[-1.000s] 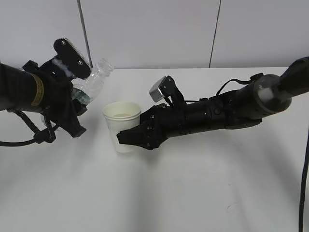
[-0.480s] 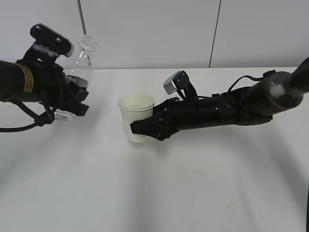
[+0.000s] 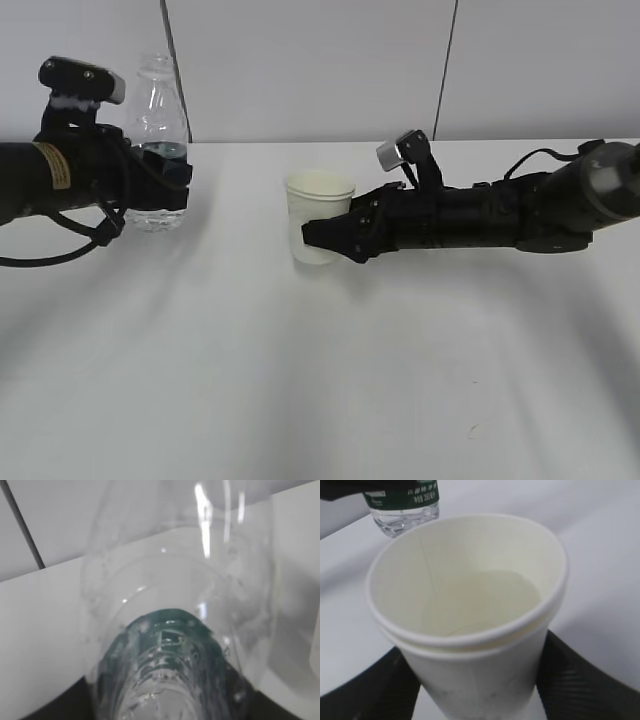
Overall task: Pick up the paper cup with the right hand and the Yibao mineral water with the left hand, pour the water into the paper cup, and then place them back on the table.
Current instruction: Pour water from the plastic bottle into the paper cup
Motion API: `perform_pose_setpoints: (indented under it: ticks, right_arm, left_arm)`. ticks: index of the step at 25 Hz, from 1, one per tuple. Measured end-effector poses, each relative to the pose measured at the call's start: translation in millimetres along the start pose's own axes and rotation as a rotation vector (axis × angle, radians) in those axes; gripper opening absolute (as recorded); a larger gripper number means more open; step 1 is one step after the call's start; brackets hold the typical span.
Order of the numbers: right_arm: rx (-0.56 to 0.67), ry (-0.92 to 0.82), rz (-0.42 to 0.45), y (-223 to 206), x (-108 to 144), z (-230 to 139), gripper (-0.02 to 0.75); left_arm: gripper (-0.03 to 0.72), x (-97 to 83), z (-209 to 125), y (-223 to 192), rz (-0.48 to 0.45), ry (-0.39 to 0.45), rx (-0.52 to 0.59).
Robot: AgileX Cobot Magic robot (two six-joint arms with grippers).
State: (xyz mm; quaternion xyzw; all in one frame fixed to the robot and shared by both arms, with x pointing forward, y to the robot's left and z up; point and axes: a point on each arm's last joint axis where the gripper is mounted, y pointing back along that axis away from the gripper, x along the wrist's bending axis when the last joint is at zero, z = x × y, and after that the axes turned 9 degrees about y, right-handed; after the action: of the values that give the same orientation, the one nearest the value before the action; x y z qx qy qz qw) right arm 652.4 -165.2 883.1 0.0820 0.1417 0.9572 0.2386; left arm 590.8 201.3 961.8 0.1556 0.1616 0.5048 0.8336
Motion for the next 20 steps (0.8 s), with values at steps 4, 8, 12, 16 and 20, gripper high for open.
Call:
perform_pose_setpoints:
  ticks: [4,8,12,16,20]
  right_arm:
    - [-0.039,-0.015,-0.067,10,-13,1,0.521]
    - [-0.09,-0.011,-0.148,17,-25,4,0.521]
    - [-0.129,0.016,-0.222,21,-33,7,0.521]
    - [-0.109,0.04,-0.325,23,-42,6,0.521]
    - [-0.109,0.033,-0.42,26,-50,6,0.521]
  left_arm:
    - [0.302,14.3,-13,-12,-0.036,0.05,-0.051]
    - [0.302,30.6,-28,-21,-0.046,0.098,-0.095]
    - [0.302,40.9,-40,-29,-0.042,0.122,-0.133]
    - [0.302,44.6,-46,-34,-0.03,0.118,-0.161]
    - [0.302,45.8,-50,-37,-0.028,0.107,-0.174]
